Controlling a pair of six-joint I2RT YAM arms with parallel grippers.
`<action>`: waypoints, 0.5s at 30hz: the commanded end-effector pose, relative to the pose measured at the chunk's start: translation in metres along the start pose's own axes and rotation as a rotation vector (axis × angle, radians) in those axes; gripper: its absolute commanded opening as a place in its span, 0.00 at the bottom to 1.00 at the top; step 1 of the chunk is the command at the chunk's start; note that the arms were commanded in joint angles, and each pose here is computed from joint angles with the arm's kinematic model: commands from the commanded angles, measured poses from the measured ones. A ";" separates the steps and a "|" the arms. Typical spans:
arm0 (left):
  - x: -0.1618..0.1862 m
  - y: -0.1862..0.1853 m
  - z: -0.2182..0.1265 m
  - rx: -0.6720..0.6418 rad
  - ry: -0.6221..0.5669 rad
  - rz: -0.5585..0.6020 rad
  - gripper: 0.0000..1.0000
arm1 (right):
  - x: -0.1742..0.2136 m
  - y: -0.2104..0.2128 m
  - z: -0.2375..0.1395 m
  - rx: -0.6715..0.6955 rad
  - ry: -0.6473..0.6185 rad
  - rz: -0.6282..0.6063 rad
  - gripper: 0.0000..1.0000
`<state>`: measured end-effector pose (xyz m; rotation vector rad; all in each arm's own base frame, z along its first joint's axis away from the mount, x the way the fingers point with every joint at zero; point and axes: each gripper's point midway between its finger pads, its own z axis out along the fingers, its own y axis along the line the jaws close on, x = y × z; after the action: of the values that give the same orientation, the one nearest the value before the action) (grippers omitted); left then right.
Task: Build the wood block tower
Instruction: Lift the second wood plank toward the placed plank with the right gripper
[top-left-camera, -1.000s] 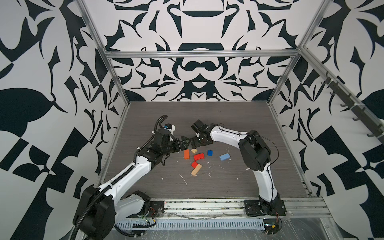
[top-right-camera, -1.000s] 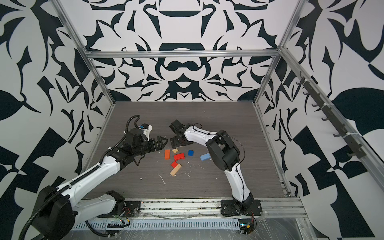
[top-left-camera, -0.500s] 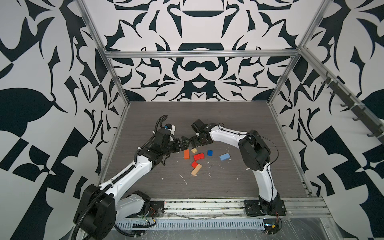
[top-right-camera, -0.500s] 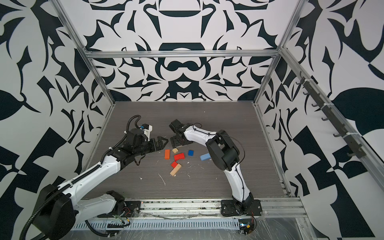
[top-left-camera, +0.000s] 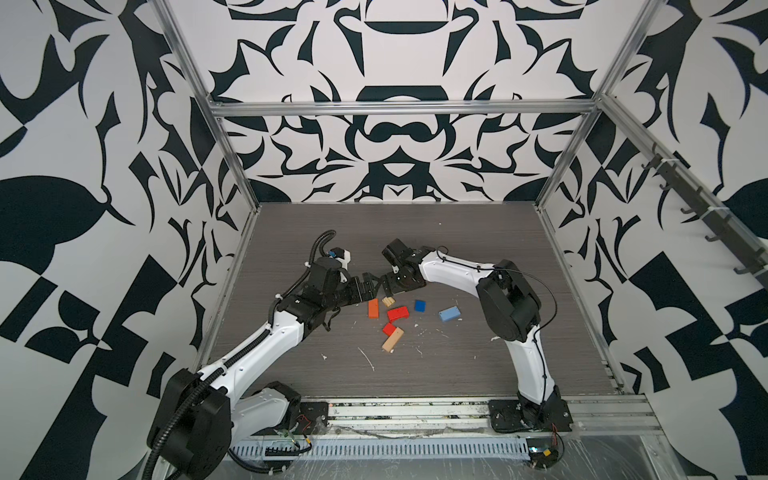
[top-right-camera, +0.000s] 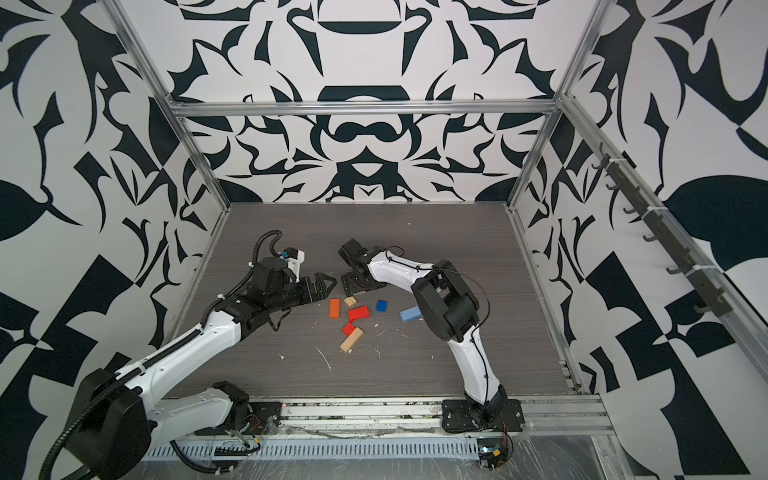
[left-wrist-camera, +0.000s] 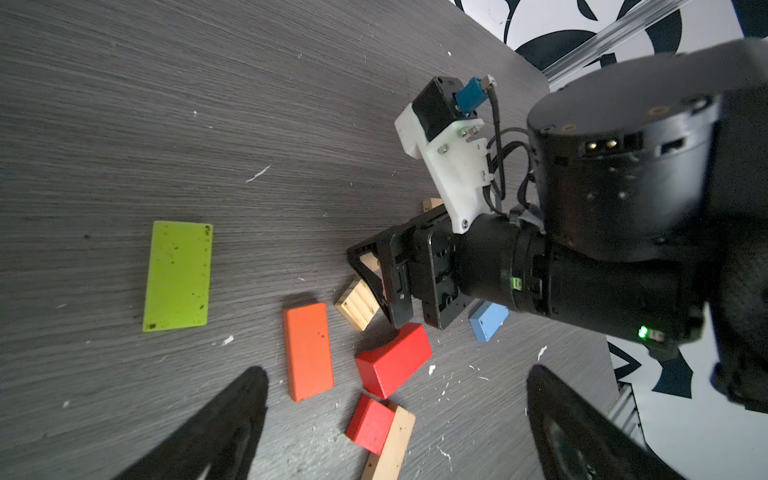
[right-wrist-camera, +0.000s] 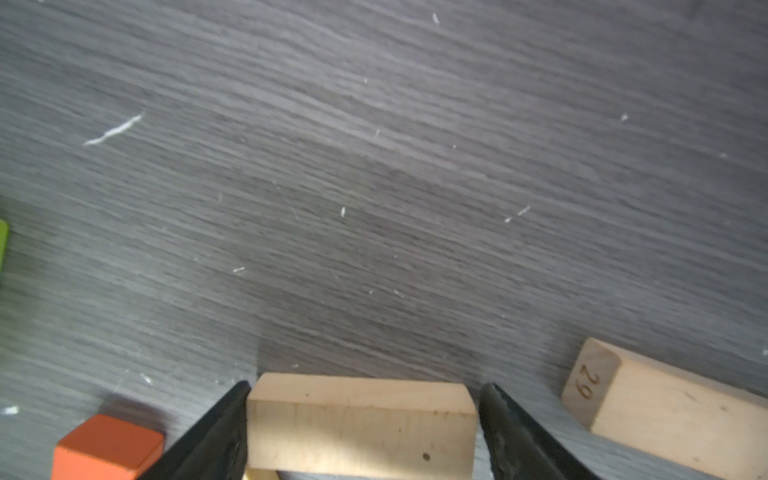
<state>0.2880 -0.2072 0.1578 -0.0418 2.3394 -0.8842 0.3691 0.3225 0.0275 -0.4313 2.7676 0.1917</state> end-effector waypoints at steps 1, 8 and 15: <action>0.003 0.002 0.000 -0.003 0.005 -0.008 0.99 | 0.002 -0.003 -0.005 0.022 -0.002 0.012 0.88; 0.003 0.002 0.001 -0.002 0.007 -0.011 1.00 | 0.007 -0.006 -0.004 0.029 0.008 0.015 0.87; 0.004 0.002 0.002 0.000 0.007 -0.013 1.00 | 0.007 -0.008 -0.008 0.035 0.000 0.022 0.80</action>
<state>0.2884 -0.2075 0.1585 -0.0414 2.3361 -0.8862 0.3692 0.3161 0.0230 -0.4154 2.7660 0.1518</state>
